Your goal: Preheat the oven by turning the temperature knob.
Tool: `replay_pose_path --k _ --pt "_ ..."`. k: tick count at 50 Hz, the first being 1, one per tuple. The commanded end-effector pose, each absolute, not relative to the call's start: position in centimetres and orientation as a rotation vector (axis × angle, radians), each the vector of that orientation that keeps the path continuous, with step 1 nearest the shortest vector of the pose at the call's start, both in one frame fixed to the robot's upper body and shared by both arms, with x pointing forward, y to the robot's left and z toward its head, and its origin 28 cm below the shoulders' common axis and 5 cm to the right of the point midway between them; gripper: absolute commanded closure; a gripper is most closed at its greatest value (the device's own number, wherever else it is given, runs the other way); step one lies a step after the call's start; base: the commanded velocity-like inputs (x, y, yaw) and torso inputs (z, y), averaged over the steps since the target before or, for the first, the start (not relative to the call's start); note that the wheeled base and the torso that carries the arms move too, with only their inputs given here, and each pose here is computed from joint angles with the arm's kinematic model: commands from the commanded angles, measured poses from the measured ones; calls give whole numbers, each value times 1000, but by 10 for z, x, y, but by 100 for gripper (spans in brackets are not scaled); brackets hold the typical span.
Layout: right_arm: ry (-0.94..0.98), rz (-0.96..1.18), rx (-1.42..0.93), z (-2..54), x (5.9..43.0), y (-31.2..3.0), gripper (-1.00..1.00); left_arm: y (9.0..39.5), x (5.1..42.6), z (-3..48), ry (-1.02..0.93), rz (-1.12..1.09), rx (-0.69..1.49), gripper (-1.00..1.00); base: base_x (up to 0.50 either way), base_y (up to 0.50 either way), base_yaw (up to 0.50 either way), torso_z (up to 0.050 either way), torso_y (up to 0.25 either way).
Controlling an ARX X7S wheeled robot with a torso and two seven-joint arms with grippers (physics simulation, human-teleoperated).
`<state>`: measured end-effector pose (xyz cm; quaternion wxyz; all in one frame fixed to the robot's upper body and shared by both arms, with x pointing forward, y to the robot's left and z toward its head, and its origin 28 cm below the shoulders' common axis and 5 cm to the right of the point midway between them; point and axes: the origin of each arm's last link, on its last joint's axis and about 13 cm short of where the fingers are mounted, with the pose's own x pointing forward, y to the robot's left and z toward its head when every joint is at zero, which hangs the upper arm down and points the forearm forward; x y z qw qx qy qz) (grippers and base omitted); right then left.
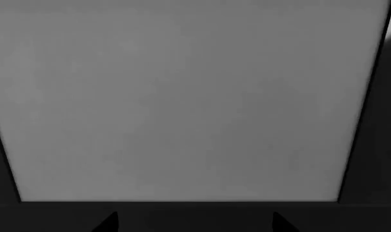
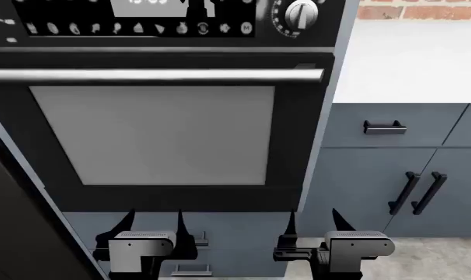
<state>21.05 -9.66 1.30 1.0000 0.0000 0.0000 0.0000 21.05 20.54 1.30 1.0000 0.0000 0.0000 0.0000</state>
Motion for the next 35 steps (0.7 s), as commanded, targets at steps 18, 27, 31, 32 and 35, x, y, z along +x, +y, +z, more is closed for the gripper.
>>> replay_pose_path --k 18,27,31,32,35 --pt "-118 -47 -117 53 210 -99 -100 206 211 46 -137 6 -1 -100 0 0 0 0 0" --pt "-324 -25 -212 121 194 -98 -100 209 209 113 -360 10 -7 -100 0 0 0 0 0" --pt "-412 -35 -224 148 189 -97 -100 209 203 150 -478 23 -17 -100 0 0 0 0 0" --pt "-428 -16 -223 154 186 -97 -100 209 201 156 -498 18 -26 -100 0 0 0 0 0" --pt "-481 -22 -251 166 181 -96 -100 211 201 167 -535 28 -30 -100 0 0 0 0 0"
